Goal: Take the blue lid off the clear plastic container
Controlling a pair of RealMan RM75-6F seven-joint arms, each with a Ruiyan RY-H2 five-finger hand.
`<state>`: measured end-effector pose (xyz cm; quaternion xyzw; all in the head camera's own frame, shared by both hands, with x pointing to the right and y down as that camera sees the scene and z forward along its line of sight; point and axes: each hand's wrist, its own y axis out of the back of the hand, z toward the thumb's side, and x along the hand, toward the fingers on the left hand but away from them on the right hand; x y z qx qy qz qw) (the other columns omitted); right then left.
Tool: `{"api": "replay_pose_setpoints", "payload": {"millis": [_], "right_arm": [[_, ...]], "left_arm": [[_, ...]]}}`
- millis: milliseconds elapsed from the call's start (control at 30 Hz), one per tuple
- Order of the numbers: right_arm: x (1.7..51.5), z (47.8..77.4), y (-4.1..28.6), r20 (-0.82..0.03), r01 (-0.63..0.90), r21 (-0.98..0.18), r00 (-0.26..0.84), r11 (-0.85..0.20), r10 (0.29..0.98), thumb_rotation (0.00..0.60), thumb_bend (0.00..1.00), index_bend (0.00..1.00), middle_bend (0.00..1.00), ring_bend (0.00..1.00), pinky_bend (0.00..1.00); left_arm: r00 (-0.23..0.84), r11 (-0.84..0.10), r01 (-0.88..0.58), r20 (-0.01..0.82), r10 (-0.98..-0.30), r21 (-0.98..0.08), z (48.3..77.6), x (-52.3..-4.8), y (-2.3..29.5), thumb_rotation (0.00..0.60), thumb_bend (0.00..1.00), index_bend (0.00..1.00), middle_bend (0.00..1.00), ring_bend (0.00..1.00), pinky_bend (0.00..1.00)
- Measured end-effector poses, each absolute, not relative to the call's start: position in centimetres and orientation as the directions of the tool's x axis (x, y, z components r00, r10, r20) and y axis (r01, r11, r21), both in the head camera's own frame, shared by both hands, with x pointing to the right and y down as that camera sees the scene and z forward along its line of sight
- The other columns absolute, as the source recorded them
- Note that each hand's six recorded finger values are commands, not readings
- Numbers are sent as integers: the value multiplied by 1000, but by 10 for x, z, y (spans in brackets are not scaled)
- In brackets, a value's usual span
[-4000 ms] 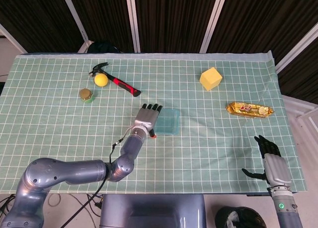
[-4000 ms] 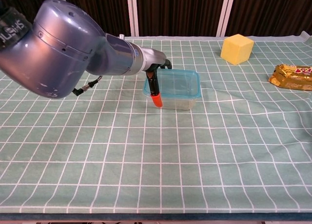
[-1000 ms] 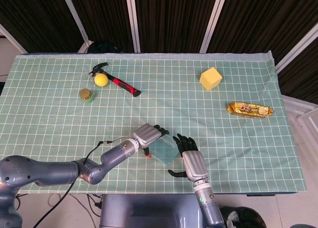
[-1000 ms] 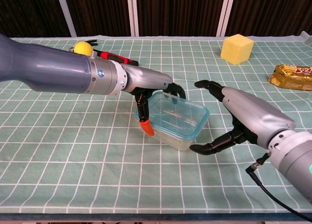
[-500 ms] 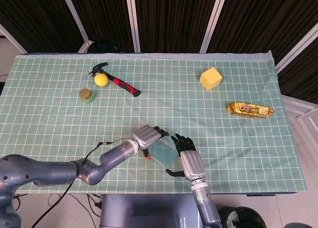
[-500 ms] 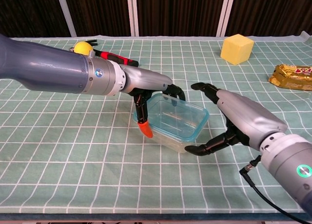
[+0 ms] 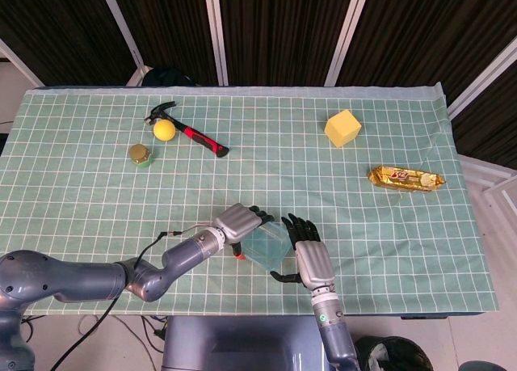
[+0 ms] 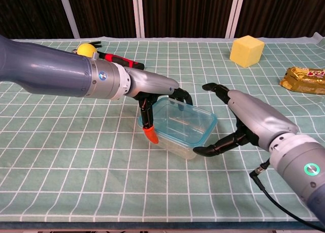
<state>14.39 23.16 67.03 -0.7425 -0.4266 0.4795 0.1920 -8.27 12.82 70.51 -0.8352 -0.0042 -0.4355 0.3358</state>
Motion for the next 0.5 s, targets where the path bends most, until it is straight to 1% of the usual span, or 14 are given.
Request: {"api": "replay_pose_setpoints", "payload": {"millis": [267, 500], "right_arm": [[141, 670, 231, -545, 484, -681, 166, -550, 822, 600, 220, 0, 0, 0, 0], [141, 670, 229, -526, 529, -677, 140, -512, 839, 600, 220, 0, 0, 0, 0]], "left_arm": [[616, -773, 310, 736, -280, -553, 707, -85, 130, 600, 133, 392, 451, 392, 477], [614, -771, 320, 740, -274, -551, 708, -85, 130, 600, 134, 408, 470, 411, 491]]}}
